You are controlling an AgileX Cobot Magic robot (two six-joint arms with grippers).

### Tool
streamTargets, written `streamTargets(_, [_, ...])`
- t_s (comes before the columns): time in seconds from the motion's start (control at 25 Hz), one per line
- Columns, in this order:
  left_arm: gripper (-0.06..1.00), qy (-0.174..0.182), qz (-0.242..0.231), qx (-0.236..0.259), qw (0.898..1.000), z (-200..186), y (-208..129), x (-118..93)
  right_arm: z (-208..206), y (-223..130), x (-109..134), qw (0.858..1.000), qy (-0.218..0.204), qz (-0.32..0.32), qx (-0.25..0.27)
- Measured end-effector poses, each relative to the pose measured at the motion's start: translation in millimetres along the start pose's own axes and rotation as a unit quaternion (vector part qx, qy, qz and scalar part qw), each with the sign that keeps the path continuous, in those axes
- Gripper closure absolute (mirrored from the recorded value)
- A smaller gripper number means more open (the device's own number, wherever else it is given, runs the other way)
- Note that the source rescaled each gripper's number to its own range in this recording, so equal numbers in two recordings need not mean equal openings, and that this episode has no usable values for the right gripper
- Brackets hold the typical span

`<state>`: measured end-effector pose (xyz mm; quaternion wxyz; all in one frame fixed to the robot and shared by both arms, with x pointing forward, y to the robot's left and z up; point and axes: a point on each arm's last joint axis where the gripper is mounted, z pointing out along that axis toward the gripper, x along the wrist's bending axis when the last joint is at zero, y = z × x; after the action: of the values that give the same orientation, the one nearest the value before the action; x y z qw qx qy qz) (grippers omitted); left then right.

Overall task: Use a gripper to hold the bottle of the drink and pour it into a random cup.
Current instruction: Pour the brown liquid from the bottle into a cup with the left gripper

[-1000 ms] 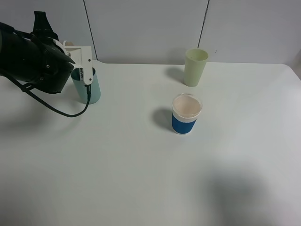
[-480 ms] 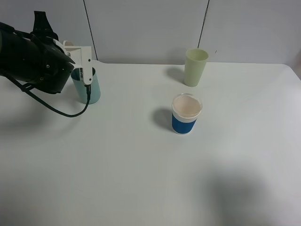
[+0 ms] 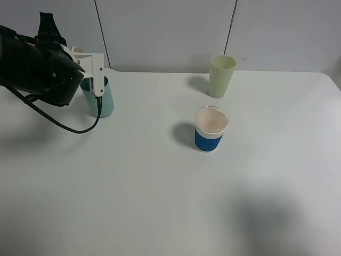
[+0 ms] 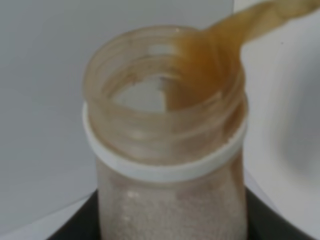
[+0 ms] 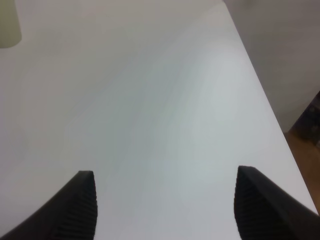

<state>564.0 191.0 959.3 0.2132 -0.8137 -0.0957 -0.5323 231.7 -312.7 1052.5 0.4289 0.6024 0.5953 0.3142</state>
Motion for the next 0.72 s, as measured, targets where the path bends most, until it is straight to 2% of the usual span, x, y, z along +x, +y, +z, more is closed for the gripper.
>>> streamTargets(0.72, [0.94, 0.0, 0.029, 0.001, 1.0, 0.0, -0.2, 0.1, 0.0, 0.0, 0.0, 1.0, 0.0, 0.0, 0.0])
